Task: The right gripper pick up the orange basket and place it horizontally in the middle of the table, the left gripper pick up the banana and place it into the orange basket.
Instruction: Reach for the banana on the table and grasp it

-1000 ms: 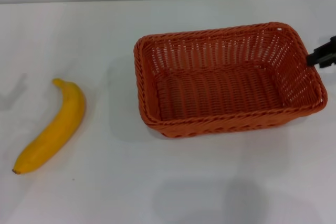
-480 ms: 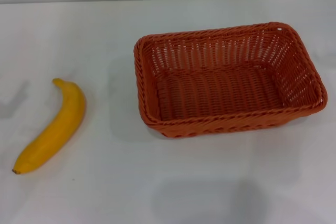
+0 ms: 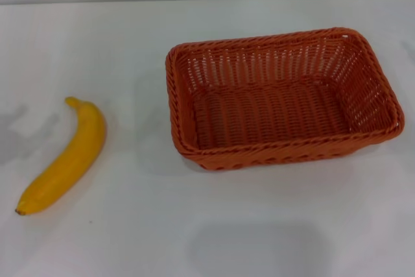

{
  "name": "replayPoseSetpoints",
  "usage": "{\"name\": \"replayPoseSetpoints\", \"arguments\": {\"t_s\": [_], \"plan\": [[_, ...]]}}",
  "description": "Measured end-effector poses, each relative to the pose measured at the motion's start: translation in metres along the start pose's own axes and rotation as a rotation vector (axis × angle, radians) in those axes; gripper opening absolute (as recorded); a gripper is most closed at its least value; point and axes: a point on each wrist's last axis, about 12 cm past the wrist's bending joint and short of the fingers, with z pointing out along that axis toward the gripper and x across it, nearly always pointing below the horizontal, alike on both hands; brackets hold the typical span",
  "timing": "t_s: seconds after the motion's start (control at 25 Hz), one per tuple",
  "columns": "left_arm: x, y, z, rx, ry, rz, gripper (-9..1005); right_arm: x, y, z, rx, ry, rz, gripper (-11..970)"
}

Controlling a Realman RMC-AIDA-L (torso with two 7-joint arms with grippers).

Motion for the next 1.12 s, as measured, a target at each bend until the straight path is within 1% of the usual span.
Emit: {"name": "replayPoseSetpoints", "arguments": {"t_s": [0.12,0.24,0.44,0.52,0.56,0.6,0.64,0.72,0.92,1.04,1.12], "plan": [[-0.011,-0.005,0.003,0.002,0.09,0.003,804,0.024,-0.008,-0.009,0.051,-0.085,-0.019,334],[-0.019,-0.008,0.006,-0.003,0.168,-0.001,803,0.044,-0.009,-0.017,0.093,-0.118,-0.075,345],[-0.036,-0.009,0.018,-0.003,0.312,-0.045,801,0.061,-0.009,-0.024,0.129,-0.164,-0.092,372],[-0.044,-0.01,0.029,-0.001,0.413,-0.074,800,0.063,-0.009,-0.027,0.136,-0.163,-0.106,383],[-0.044,-0.01,0.029,-0.001,0.413,-0.074,800,0.065,-0.008,-0.027,0.138,-0.162,-0.112,389],[-0.054,-0.012,0.043,-0.013,0.509,-0.1,799,0.066,-0.008,-0.028,0.139,-0.161,-0.115,394],[-0.06,-0.012,0.05,-0.042,0.569,-0.114,799,0.067,-0.008,-0.027,0.14,-0.162,-0.112,457],[-0.067,-0.012,0.06,-0.081,0.646,-0.126,798,0.069,-0.008,-0.026,0.143,-0.168,-0.106,584],[-0.085,-0.017,0.083,-0.181,0.846,-0.096,796,0.072,-0.007,-0.024,0.146,-0.178,-0.099,817],[-0.089,-0.019,0.092,-0.215,0.904,-0.079,795,0.074,-0.004,-0.018,0.132,-0.179,-0.086,851],[-0.084,-0.018,0.1,-0.216,0.935,-0.078,794,0.074,-0.002,-0.014,0.122,-0.187,-0.072,874]]}}
